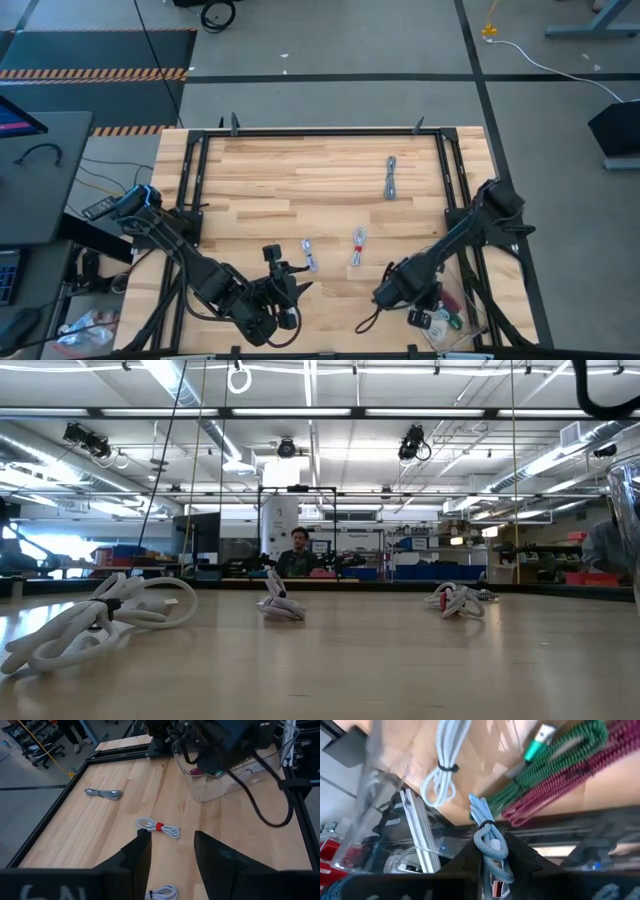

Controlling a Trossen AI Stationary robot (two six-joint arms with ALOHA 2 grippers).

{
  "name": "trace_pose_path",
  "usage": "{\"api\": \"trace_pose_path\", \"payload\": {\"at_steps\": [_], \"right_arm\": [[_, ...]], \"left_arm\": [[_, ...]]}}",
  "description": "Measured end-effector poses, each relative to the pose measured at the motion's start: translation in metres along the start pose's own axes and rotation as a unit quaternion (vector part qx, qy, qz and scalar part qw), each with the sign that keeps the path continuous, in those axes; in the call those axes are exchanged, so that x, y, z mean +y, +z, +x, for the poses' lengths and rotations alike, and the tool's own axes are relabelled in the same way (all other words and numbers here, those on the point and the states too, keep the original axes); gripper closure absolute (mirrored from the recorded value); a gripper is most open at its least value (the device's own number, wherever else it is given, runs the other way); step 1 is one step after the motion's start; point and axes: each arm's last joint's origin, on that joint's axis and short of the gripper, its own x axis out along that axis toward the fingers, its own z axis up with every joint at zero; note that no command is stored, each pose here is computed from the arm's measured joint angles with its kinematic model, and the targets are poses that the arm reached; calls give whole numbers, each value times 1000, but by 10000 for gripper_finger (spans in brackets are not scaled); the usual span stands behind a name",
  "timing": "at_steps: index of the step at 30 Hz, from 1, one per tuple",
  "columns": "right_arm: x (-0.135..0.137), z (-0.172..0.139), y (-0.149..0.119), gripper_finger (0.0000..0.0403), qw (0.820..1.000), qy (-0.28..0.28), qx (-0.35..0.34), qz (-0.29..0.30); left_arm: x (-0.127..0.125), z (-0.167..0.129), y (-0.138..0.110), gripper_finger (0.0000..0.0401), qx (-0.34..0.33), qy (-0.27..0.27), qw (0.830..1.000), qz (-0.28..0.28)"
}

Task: Pick and place USB-C Cables
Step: Put the blue charger cable into the transparent bin

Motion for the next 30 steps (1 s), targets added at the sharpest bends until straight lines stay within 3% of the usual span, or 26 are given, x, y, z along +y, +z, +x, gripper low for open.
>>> {"api": "trace_pose_path", "payload": {"at_steps": [22,30], "right_arm": [[21,10,-7,344,999,52,-6,-12],[17,25,-4,344,999,55,0,-1]], "left_arm": [[0,0,0,246,1,0,1000,0],[0,0,0,246,1,0,1000,-2]]}}
